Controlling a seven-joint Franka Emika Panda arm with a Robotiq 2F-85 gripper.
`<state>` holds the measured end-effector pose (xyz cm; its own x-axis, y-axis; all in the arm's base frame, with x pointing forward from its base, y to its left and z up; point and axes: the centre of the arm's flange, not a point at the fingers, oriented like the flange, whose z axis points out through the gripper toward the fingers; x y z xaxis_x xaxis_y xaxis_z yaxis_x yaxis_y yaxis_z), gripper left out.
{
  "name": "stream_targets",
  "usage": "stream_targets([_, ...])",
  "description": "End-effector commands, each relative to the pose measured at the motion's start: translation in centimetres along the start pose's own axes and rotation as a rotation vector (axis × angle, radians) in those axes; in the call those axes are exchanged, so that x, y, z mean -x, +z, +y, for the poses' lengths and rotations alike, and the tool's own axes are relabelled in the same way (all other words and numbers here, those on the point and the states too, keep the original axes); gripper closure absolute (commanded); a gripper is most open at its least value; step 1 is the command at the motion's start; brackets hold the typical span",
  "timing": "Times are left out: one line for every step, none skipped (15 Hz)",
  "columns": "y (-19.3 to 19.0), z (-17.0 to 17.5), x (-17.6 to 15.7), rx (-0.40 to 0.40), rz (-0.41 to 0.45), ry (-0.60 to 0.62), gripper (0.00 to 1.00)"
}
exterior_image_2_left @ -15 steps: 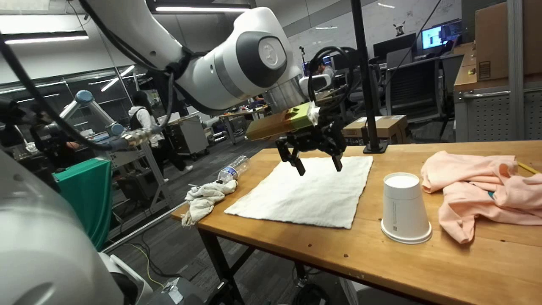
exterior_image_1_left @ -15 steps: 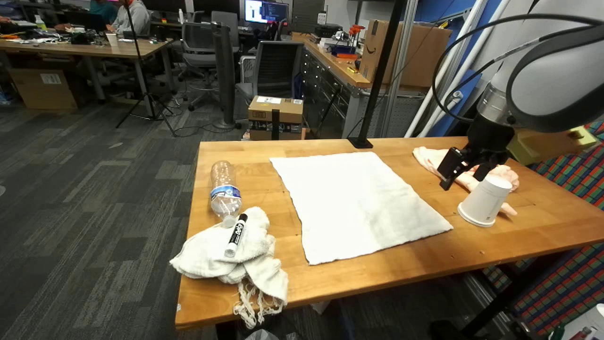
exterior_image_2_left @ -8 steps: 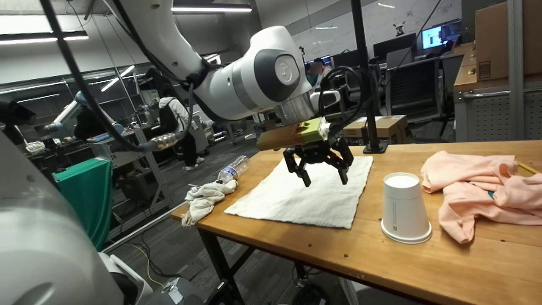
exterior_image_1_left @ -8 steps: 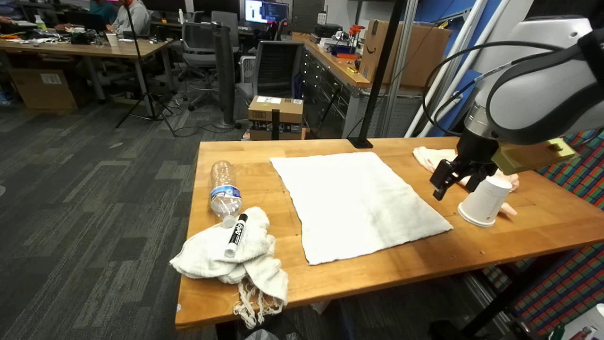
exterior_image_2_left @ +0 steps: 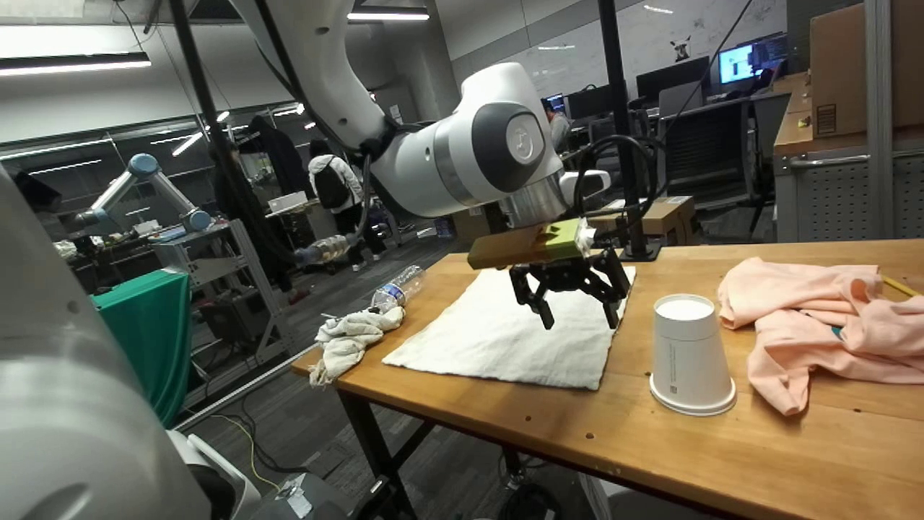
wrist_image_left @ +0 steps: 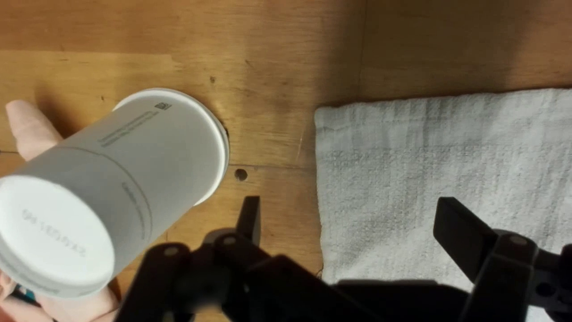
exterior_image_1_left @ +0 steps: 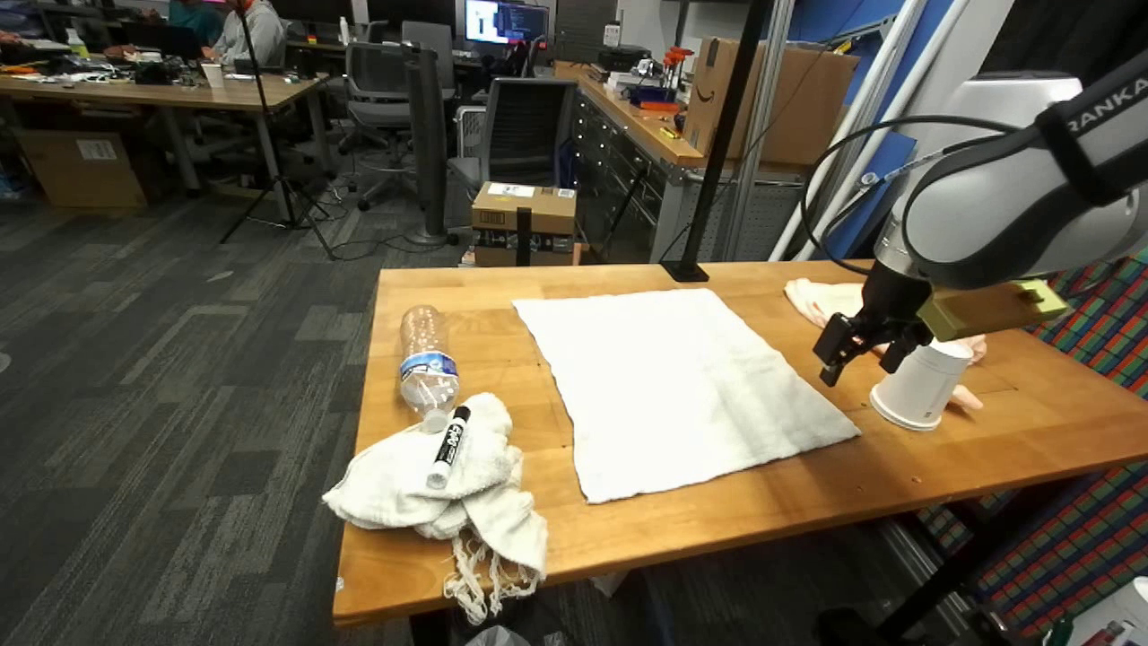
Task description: Fold the white towel at the center
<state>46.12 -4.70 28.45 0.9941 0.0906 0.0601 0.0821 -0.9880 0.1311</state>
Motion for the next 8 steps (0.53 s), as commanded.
stream_targets([2.4,1.1,-0.7,-0.005,-0.006,0.010,0.00])
stream_targets([3.0,1.2,-0.5,-0.006,-0.014,0.012,0.00])
stream_targets([3.6,1.3,-0.3,-0.009,-0.022,0.012,0.00])
stream_targets([4.1,1.4,-0.2,-0.007,-0.032,0.013,0.00])
stream_targets([4.4,1.4,-0.1,-0.008,-0.039,0.014,0.00])
stream_targets([4.8,1.5,0.0,-0.009,-0.044,0.015,0.00])
stream_targets([5.0,1.5,0.0,-0.012,-0.051,0.017,0.00])
stream_targets([5.2,1.5,0.0,-0.011,-0.064,0.018,0.00])
